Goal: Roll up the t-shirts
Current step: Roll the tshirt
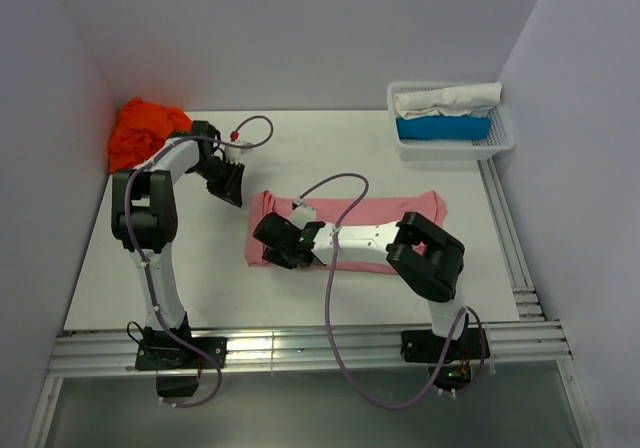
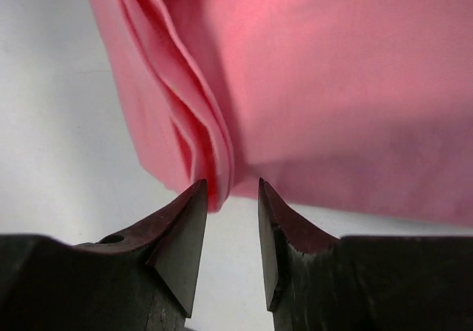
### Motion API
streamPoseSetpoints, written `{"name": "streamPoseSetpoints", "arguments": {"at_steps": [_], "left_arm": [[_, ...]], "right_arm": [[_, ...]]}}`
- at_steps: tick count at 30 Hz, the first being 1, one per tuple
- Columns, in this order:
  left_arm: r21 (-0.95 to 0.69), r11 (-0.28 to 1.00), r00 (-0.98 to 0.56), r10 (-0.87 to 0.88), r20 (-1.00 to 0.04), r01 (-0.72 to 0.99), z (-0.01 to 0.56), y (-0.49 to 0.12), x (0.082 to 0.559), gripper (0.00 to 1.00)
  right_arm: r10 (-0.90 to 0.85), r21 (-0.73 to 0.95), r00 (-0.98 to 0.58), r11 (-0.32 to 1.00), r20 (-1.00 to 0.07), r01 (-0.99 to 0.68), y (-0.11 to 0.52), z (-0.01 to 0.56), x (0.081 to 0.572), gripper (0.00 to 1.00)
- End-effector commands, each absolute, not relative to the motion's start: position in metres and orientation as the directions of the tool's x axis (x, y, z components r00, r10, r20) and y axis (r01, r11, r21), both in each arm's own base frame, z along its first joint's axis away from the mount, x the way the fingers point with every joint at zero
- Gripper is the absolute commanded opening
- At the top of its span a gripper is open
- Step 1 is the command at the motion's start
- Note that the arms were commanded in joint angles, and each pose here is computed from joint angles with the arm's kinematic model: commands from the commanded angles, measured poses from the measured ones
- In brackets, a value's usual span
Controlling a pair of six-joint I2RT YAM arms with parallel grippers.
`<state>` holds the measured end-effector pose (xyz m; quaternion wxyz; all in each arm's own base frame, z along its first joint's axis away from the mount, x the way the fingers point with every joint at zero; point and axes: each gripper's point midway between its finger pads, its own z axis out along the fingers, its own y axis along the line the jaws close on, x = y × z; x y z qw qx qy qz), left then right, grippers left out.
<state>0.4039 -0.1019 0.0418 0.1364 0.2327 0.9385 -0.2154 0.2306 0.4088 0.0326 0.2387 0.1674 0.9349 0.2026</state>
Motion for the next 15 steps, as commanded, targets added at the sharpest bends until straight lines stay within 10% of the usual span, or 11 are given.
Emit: {"name": "streamPoseSetpoints", "arguments": {"at_steps": [1,15], "left_arm": [[-0.347,0.748,-0.802,0.401,-0.443,0.566,0.062,-0.116,0.401,0.33],[-0.488,0.681,-0.829,0.357,-0.43,0.546,0.048,-0.136,0.386,0.44]], "right_arm": [[0.478,0.536,-0.769,0.817,-0.424,0.212,0.404,0.081,0.246,0.41],[0.338,0.409,-0.802,0.903,-0.493,0.129,0.432,0.074,0.273,0.47]]}}
